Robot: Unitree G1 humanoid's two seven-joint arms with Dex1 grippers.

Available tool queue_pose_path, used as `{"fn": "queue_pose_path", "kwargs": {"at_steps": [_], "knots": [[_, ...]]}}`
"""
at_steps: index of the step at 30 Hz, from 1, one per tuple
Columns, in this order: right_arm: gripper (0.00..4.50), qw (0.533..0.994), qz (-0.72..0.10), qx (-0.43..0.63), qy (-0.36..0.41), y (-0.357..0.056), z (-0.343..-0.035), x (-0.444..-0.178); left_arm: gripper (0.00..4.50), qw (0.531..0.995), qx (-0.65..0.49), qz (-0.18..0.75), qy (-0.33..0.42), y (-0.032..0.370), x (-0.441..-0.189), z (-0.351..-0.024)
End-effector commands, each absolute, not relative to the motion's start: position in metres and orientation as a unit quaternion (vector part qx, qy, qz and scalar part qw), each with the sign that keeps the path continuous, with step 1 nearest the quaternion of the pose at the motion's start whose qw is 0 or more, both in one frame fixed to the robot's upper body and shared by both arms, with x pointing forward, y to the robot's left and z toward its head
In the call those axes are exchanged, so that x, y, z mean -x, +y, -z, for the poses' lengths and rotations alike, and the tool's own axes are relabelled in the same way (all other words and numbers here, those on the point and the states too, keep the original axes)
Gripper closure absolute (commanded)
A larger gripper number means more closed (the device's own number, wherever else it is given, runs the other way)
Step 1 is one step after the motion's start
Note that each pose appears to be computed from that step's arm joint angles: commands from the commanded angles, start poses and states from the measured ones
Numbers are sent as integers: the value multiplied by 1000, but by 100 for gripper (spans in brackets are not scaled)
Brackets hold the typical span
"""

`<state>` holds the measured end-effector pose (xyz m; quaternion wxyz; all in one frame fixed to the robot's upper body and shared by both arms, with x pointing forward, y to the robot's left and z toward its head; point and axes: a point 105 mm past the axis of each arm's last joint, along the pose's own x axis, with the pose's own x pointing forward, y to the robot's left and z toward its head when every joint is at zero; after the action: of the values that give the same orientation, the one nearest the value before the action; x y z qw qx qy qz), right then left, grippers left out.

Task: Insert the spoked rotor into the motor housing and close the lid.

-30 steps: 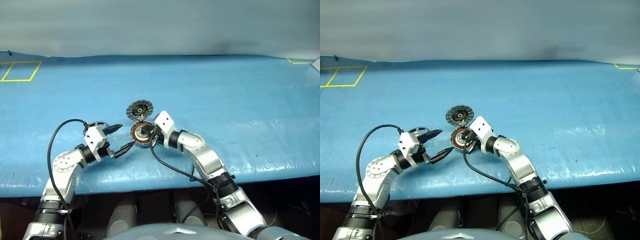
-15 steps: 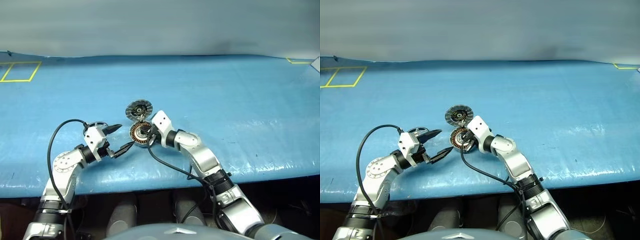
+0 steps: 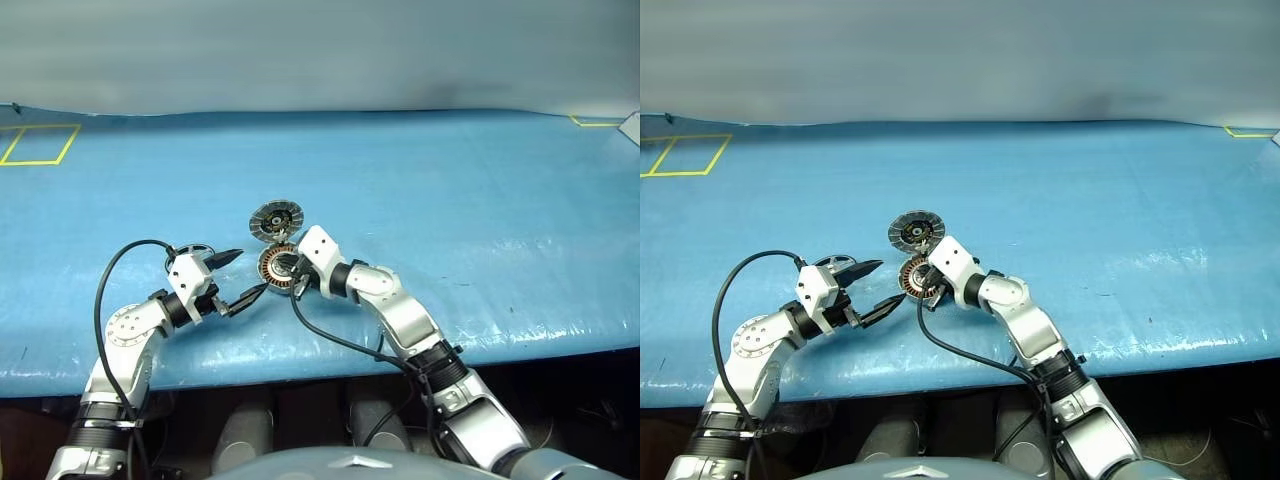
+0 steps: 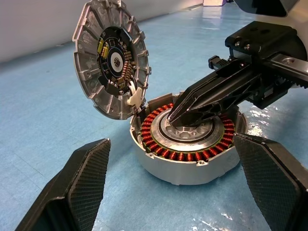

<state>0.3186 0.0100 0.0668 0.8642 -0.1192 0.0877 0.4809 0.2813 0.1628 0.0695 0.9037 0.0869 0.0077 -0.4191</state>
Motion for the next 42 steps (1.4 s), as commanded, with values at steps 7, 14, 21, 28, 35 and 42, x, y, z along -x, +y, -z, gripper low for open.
{"fn": "queue_pose_path", "kwargs": {"at_steps": [7,14,21,28,35,42], "knots": [[445,846,-491,144,147,6,-33,-306,4,906,-99,412,-9,166,-283,-77],[445,847,-476,162,171,0,-22,-309,4,907,-98,410,-9,166,-283,-77],[445,844,-472,175,186,-3,-14,-308,4,908,-97,408,-9,167,-283,-77],[445,837,-474,183,202,-5,-5,-305,4,908,-98,407,-9,168,-283,-77],[445,833,-468,198,219,-10,5,-303,4,908,-98,408,-7,168,-283,-77],[445,830,-463,204,234,-14,12,-302,4,908,-97,408,-7,167,-283,-77]]}}
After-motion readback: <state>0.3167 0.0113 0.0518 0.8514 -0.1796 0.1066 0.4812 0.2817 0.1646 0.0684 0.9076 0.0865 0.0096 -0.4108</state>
